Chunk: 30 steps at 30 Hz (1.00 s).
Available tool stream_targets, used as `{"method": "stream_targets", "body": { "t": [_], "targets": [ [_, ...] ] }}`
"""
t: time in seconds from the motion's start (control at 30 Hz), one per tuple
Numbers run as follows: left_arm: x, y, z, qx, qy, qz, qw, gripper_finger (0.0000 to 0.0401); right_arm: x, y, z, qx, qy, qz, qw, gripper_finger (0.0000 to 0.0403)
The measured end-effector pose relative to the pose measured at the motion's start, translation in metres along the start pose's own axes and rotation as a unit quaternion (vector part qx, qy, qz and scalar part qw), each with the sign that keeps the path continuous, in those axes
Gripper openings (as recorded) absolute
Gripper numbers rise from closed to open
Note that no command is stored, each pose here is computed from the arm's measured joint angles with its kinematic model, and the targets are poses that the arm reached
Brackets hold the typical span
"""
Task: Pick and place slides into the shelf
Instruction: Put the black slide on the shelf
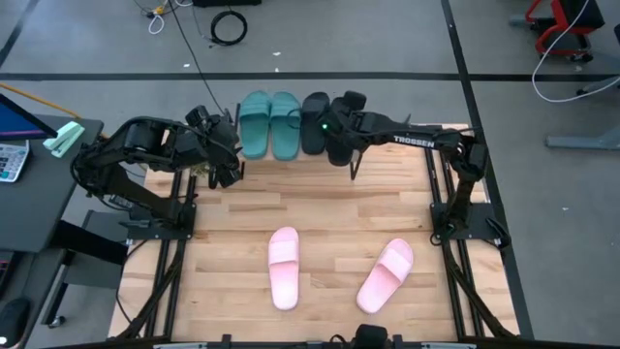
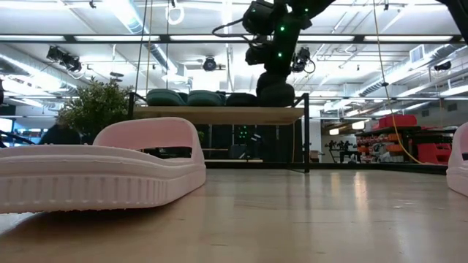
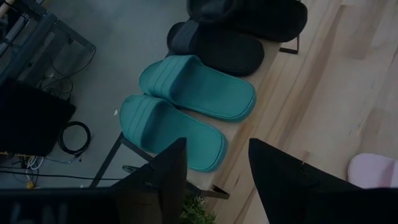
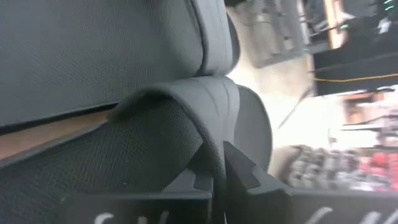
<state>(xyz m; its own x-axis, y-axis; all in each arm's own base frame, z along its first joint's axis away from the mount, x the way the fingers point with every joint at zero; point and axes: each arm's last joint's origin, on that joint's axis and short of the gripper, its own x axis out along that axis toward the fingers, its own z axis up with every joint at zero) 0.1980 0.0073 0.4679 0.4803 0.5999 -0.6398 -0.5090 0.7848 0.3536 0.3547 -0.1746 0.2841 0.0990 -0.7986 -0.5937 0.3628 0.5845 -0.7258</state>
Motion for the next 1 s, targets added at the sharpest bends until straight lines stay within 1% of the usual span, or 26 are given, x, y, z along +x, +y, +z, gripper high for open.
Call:
{"method": "stream_targets", "body": {
  "t": [0.07, 0.2, 0.5, 0.87, 1.0],
  "targets": [
    [0.0, 0.0, 0.0, 0.0, 0.0, 0.0, 1.0, 0.0179, -0.004, 0.004, 0.001, -0.018, 0.001, -0.013, 1.0, 0.001],
    [0.0, 0.0, 0.0, 0.0, 0.0, 0.0, 1.0, 0.0181, -0.007, 0.005, 0.002, -0.023, 0.006, -0.036, 0.999, 0.001],
    [0.0, 0.0, 0.0, 0.0, 0.0, 0.0, 1.0, 0.0179, 0.001, -0.007, 0.004, 0.006, -0.001, -0.066, 0.998, 0.0009],
    [0.0, 0.0, 0.0, 0.002, 0.001, 0.0, 1.0, 0.0177, -0.005, -0.003, 0.006, -0.026, 0.003, -0.09, 0.996, 0.0009],
    [0.0, 0.0, 0.0, 0.002, 0.001, 0.0, 1.0, 0.0181, -0.002, -0.009, 0.006, -0.031, 0.006, -0.101, 0.994, 0.0009]
  ]
}}
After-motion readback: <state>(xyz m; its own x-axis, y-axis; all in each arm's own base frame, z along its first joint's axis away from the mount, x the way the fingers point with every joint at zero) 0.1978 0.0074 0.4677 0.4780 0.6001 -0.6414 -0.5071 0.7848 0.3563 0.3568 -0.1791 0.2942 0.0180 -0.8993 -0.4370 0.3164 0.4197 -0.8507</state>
